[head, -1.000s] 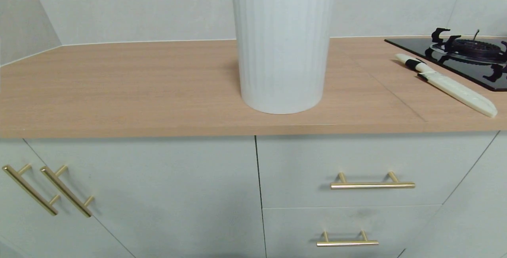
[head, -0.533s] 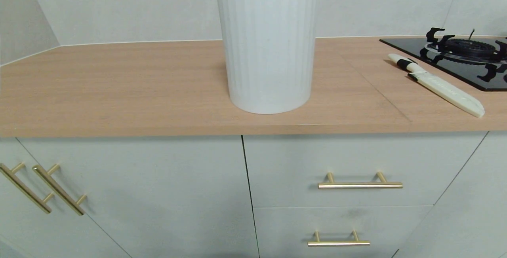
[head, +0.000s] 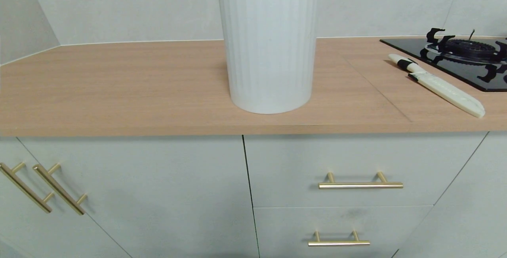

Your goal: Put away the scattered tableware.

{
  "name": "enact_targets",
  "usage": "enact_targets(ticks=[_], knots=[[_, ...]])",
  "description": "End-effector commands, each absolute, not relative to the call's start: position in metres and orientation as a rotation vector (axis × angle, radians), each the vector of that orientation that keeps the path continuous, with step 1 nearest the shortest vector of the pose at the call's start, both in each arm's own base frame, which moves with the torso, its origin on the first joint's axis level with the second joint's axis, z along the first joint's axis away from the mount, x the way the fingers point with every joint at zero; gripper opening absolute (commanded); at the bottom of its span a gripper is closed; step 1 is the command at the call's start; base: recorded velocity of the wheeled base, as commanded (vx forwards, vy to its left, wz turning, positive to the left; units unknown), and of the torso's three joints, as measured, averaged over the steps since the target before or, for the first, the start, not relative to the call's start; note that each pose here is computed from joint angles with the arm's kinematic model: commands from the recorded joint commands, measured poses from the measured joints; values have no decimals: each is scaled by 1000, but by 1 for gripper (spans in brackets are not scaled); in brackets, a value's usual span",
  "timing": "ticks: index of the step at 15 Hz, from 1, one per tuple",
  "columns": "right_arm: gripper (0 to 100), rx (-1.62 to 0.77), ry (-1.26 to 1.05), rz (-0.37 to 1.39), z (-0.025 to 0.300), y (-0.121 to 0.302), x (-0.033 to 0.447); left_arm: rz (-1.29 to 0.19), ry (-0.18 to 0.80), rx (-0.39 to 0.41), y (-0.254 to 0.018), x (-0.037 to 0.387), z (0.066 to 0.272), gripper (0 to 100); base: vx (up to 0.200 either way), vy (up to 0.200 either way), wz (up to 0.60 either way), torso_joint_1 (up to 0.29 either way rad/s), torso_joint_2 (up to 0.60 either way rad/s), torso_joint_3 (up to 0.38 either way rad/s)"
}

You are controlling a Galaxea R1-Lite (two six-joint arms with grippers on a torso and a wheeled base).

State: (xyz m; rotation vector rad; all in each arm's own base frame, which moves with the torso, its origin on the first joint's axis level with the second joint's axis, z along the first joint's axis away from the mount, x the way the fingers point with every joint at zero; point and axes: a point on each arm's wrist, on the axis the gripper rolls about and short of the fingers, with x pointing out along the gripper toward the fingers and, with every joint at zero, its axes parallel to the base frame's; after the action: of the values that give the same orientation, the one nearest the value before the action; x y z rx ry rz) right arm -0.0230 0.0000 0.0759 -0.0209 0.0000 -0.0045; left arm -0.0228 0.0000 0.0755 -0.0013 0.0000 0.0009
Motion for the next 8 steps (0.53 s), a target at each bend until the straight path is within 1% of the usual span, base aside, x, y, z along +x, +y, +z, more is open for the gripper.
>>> enact_targets(ticks=[1, 8], knots=[[100, -21, 3, -5, 76, 0, -23, 2, 0, -2, 0, -23, 75, 100, 0, 0, 0, 0, 0, 0], [100, -23, 2, -5, 76, 0, -23, 0, 0, -2, 0, -23, 75, 100, 0, 0, 0, 0, 0, 0]])
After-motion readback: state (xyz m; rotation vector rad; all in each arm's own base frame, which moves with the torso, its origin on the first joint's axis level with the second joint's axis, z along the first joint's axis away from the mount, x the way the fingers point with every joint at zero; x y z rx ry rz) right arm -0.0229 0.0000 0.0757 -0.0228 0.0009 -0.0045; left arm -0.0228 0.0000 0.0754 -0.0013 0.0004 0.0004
